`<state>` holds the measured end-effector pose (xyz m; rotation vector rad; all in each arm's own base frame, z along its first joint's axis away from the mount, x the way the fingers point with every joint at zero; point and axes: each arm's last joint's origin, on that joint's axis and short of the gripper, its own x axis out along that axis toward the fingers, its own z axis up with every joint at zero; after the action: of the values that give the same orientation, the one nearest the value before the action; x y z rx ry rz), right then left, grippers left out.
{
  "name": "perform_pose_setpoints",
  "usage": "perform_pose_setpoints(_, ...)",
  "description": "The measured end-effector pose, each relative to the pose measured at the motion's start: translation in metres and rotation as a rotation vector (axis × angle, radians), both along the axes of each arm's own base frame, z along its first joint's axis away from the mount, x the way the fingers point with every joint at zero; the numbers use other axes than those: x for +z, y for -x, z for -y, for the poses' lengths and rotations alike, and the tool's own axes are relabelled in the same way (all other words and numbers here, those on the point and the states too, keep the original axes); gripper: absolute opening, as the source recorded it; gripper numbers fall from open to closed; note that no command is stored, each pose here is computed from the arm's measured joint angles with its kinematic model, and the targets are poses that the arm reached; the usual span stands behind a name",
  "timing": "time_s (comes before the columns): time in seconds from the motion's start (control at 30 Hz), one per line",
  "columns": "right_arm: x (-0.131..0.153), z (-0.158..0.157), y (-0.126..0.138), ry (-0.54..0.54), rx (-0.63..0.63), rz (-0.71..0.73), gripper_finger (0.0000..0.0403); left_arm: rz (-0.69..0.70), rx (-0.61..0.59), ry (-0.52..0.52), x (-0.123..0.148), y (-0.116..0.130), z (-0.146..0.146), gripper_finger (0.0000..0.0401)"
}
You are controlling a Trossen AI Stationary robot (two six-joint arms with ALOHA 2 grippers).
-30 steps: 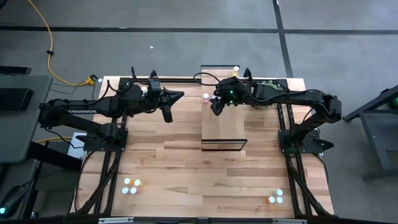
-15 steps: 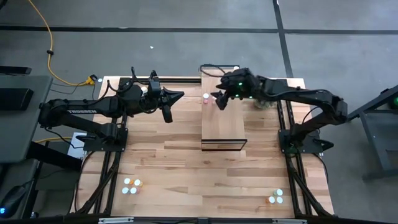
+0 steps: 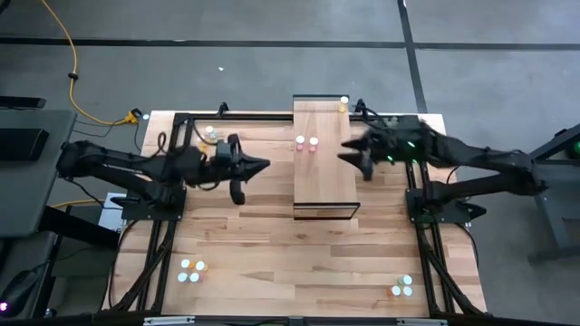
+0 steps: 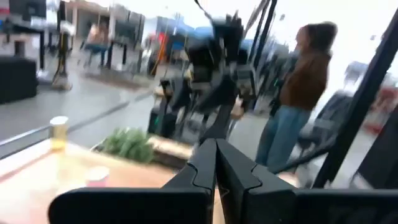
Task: Pick and place medicine bottles onto shelf by color
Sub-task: Put the pink pill bottle on the shelf aligned with the other pink pill bottles
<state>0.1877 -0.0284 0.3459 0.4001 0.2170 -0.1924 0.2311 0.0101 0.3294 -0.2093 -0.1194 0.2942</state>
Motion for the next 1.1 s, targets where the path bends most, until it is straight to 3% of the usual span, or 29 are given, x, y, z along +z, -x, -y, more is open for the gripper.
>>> perform_pose_setpoints(0.13, -0.007, -0.016, 0.019, -0.032, 0.013, 0.225, 0.0213, 0.103, 0.000, -0.001, -0.005, 0.003, 0.005, 0.0000)
perform_pose_setpoints(0.27, -0.007, -0.020, 0.030, -0.012, -0.029, 0.331, 0.0213, 0.112, 0.008, -0.048, -0.003, 0.003, 0.005, 0.0000)
perform_pose_setpoints(0.53, -0.005, -0.020, 0.029, -0.011, -0.029, 0.330, 0.0213, 0.106, 0.019, -0.053, -0.003, 0.003, 0.002, 0.0000)
perform_pose_setpoints(0.93, -0.006, -0.021, 0.027, 0.096, 0.025, 0.308, 0.0213, 0.102, 0.019, -0.056, -0.004, 0.003, 0.003, 0.0001)
perform_pose_setpoints(1.1, -0.006, -0.021, 0.027, 0.107, 0.028, 0.306, 0.0213, 0.091, 0.025, -0.063, -0.004, 0.004, 0.002, 0.0029)
